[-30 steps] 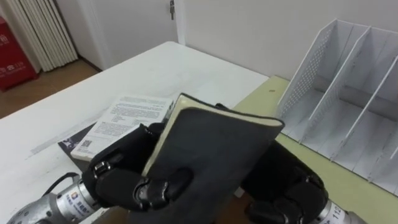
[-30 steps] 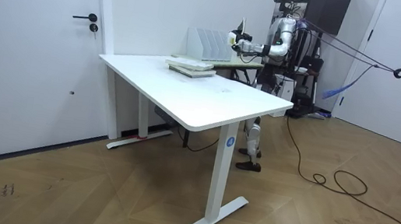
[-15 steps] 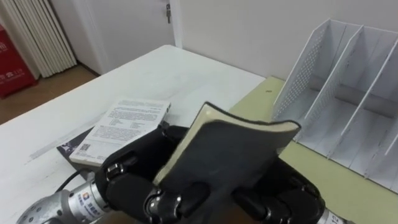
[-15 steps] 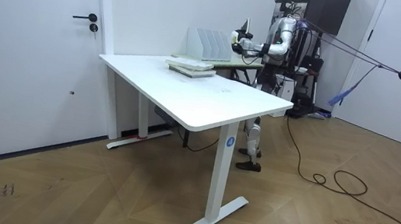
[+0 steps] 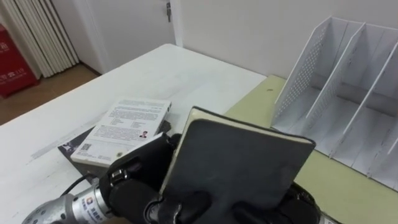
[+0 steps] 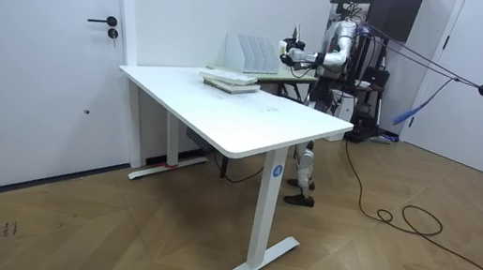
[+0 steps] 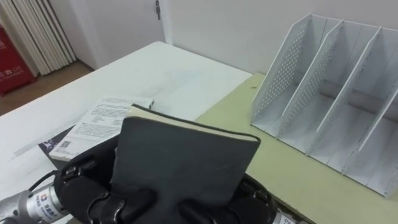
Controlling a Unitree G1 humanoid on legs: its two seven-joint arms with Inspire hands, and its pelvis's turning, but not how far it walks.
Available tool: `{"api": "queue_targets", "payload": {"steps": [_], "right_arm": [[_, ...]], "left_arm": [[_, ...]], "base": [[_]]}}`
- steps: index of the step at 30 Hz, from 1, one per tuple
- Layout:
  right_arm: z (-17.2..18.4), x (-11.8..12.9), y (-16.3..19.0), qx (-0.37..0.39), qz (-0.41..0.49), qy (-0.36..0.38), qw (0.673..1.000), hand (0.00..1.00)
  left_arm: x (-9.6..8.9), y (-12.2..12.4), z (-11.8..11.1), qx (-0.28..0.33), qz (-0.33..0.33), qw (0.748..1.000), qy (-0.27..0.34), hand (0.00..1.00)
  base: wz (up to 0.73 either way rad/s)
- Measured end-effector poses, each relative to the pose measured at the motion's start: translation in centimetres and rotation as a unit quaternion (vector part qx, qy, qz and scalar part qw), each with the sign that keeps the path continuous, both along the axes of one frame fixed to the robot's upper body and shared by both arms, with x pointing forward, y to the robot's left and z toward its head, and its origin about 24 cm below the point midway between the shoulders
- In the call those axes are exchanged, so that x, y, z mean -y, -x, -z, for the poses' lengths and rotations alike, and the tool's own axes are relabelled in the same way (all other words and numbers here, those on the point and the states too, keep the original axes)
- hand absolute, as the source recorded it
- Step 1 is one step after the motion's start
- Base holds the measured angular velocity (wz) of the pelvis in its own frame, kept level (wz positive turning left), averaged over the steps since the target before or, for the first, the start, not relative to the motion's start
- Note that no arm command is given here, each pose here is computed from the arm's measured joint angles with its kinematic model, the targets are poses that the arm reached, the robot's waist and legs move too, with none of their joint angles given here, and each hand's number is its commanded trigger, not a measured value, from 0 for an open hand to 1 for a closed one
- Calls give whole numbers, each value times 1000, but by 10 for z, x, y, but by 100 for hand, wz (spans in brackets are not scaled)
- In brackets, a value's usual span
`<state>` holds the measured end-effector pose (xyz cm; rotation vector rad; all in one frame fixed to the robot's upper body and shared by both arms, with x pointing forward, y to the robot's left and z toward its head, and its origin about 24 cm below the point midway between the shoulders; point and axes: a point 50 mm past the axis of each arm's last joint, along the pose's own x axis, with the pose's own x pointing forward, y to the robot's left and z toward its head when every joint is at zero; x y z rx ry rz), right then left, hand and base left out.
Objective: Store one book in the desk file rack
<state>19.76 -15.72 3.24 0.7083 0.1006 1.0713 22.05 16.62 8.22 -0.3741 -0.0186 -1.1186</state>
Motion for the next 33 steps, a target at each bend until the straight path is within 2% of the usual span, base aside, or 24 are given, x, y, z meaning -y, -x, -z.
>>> {"api": "queue_targets", "payload": {"steps": [8, 11, 14, 19, 24, 29, 33], "right_arm": [[5, 5, 3, -21, -11, 46, 999, 100], [6, 8, 0, -20, 1, 75, 997, 100], [1, 15, -7, -9, 26, 95, 995, 100], [-19, 34, -25, 34, 117, 137, 983, 100], [-29, 41, -36, 47, 166, 162, 972, 100], [-41, 44, -48, 62, 214, 188, 957, 100], [-54, 45, -56, 81, 275, 208, 935, 100]], "left_arm": [[-10, -3, 9, -26, -33, 999, -21, 0], [-18, -2, 20, -53, -61, 996, -31, 0], [-24, 0, 34, -75, -86, 991, -70, 0], [-42, 15, 71, -131, -124, 969, -167, 0], [-53, 42, 111, -217, -159, 942, -203, 0], [-52, 57, 143, -276, -173, 917, -232, 0], [-53, 79, 172, -335, -179, 883, -276, 0]], "base": [[0], [0], [1], [1], [0], [-4], [0]]}}
